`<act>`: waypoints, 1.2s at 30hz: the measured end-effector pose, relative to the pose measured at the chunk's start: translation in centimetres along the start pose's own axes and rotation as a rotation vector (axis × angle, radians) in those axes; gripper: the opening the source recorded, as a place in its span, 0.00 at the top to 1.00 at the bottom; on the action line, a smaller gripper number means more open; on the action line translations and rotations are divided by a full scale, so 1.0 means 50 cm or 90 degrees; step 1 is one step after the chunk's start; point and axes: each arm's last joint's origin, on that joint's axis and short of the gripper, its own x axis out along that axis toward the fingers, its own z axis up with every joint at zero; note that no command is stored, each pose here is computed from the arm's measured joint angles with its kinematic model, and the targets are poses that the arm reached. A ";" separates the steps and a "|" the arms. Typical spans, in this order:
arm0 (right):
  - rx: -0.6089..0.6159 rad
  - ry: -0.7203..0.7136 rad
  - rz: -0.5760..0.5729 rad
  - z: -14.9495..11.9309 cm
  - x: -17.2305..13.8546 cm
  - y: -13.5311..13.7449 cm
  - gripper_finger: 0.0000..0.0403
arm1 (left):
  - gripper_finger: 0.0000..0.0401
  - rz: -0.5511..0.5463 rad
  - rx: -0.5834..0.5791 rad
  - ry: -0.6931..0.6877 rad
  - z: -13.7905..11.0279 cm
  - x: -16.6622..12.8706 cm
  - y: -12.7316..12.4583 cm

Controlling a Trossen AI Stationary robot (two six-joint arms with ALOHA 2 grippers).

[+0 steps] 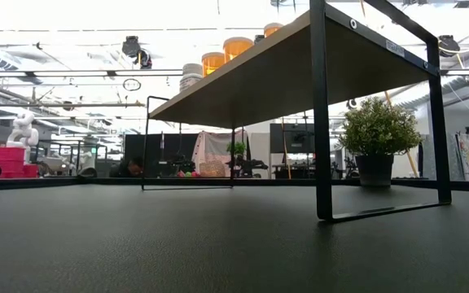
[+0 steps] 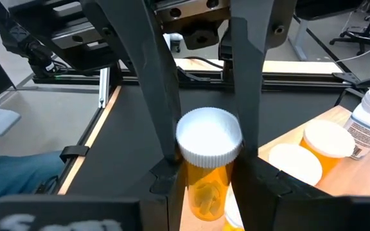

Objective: Pick and place medicine bottles onto shelf by color
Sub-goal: Put the top orange tablet bottle on the shelf aligned with the orange tablet bottles

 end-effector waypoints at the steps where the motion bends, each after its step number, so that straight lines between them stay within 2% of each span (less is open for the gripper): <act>1: 0.000 0.000 0.000 0.000 0.000 0.000 0.74 | 0.71 0.000 0.000 0.001 0.000 0.000 0.000; 36: -0.030 -0.001 0.001 0.000 0.000 0.000 0.76 | 0.71 -0.007 0.014 0.003 -0.001 -0.003 -0.014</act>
